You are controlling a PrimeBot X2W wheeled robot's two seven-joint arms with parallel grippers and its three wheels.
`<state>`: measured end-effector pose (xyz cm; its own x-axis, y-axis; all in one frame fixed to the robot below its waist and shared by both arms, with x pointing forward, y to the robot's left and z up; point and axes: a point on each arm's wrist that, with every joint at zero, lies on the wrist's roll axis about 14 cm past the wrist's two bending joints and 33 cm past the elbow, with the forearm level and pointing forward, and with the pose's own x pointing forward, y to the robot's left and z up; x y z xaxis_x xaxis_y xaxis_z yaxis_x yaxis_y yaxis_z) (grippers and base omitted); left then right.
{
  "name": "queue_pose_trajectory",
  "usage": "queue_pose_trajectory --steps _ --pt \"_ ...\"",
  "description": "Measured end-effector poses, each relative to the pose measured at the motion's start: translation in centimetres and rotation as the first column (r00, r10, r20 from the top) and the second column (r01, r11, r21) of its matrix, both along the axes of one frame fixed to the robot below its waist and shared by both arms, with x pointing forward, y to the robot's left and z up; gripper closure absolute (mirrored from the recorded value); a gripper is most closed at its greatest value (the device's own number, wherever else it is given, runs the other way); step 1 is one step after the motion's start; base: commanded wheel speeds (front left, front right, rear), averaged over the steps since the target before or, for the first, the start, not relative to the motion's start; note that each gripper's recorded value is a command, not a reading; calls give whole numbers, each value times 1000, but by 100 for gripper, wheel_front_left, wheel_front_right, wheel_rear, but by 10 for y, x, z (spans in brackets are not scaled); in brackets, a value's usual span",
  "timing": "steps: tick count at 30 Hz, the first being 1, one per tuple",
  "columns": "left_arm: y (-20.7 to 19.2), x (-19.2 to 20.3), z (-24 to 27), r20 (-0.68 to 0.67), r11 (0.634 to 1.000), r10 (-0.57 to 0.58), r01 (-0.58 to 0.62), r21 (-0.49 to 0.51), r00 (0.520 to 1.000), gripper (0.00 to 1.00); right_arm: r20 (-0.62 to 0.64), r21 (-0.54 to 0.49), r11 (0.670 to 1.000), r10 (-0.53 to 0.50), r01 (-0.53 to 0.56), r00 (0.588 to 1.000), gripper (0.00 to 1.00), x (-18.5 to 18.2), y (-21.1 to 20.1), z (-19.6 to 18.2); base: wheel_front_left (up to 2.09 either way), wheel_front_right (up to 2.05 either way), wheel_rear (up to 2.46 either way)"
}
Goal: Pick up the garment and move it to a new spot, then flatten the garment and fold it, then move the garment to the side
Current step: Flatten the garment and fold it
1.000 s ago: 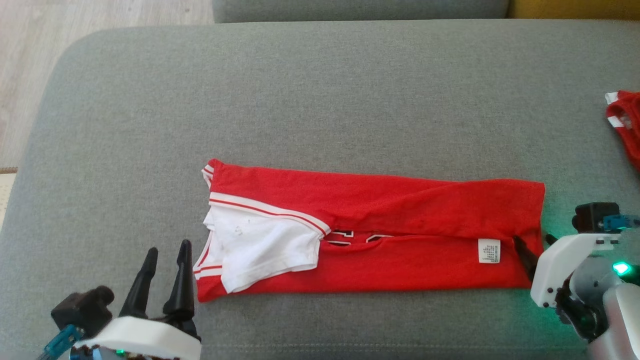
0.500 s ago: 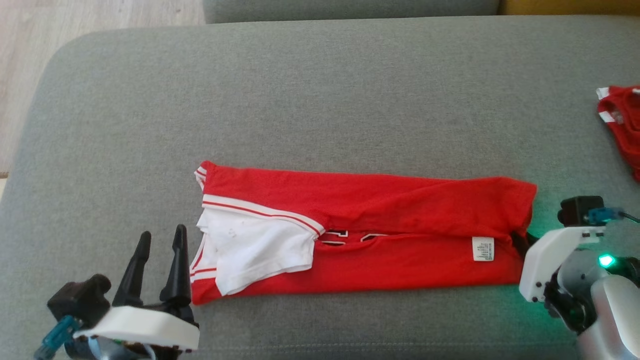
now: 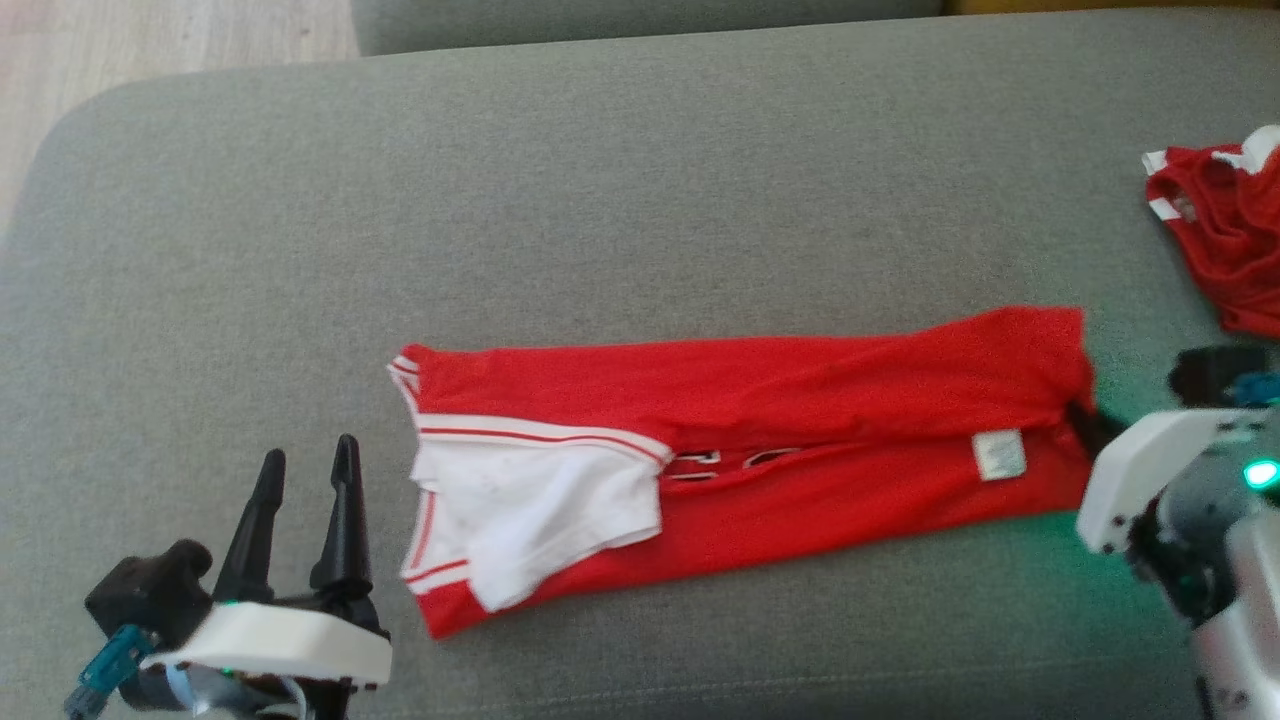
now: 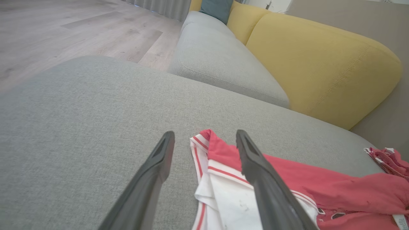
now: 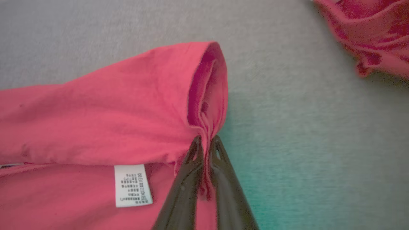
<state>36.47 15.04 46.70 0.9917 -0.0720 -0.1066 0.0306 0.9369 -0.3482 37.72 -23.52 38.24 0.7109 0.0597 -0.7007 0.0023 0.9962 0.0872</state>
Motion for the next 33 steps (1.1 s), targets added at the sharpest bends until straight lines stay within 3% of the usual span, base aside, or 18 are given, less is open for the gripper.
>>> queue_pose_trajectory --steps 6,13,19,28,33 --pt "-6 6 2 8 1000 -20 20 -3 1000 0 123 -20 1000 -16 18 992 100 15 -17 35 0 0 0" --pt "-9 6 3 12 1000 -30 30 -2 999 0 247 59 991 105 -123 963 100 26 35 77 0 0 0" --pt "-8 4 4 18 1000 -26 26 0 1000 0 230 176 955 194 -237 954 100 9 87 77 0 0 0" --pt "4 -3 6 22 1000 14 -14 6 1000 0 266 387 821 336 -419 904 100 -10 189 93 0 0 0" --pt "13 -8 7 23 999 43 -43 8 999 0 277 450 749 400 -486 874 100 -14 236 94 0 0 0"
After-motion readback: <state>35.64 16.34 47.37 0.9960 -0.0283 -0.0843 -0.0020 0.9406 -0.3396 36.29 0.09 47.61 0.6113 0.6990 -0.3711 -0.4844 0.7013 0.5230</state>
